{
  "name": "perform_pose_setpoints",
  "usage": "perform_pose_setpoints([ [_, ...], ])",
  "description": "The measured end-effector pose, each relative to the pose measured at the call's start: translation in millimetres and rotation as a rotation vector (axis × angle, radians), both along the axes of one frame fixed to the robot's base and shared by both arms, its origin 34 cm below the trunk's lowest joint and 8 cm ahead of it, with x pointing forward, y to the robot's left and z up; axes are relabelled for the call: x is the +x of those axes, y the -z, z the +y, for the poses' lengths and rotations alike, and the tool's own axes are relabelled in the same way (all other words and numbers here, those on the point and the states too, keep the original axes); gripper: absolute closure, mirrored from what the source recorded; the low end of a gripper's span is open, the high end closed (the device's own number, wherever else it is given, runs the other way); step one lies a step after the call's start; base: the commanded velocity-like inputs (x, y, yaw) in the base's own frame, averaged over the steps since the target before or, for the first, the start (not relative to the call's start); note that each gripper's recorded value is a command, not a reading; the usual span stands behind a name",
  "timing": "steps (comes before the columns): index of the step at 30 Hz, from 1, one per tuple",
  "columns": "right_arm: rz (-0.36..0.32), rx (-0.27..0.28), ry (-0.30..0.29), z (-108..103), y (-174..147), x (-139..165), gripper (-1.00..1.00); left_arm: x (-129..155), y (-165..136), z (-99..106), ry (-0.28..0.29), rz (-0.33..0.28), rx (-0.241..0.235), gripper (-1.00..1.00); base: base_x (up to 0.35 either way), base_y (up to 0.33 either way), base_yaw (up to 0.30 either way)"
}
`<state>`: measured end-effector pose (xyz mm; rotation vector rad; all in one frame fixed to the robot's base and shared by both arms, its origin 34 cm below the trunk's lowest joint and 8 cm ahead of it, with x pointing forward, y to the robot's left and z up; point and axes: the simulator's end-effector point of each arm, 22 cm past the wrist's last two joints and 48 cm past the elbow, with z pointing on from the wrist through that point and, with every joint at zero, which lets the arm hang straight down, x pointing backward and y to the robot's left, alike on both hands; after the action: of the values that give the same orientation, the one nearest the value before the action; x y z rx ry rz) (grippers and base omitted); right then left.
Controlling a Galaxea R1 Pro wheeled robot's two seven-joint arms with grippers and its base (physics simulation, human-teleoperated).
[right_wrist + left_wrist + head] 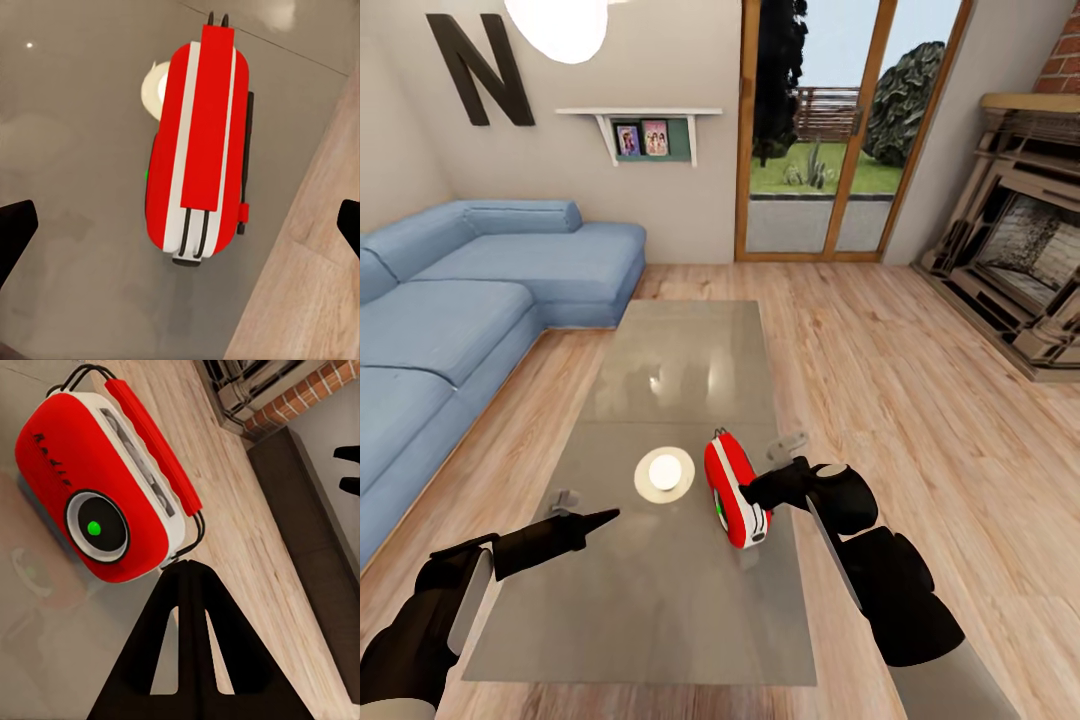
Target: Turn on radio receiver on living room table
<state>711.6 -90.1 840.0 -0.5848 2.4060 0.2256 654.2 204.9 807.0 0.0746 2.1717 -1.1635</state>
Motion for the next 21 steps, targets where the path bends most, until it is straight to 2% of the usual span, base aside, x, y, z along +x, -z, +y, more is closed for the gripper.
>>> perform_pose_setpoints([
  [21,-0.033,-0.002,0.001,-1,-19,2,-1.00,3,-17,0,0.000,-0.033,0.000,1.00,0.000,0.000,0.000],
])
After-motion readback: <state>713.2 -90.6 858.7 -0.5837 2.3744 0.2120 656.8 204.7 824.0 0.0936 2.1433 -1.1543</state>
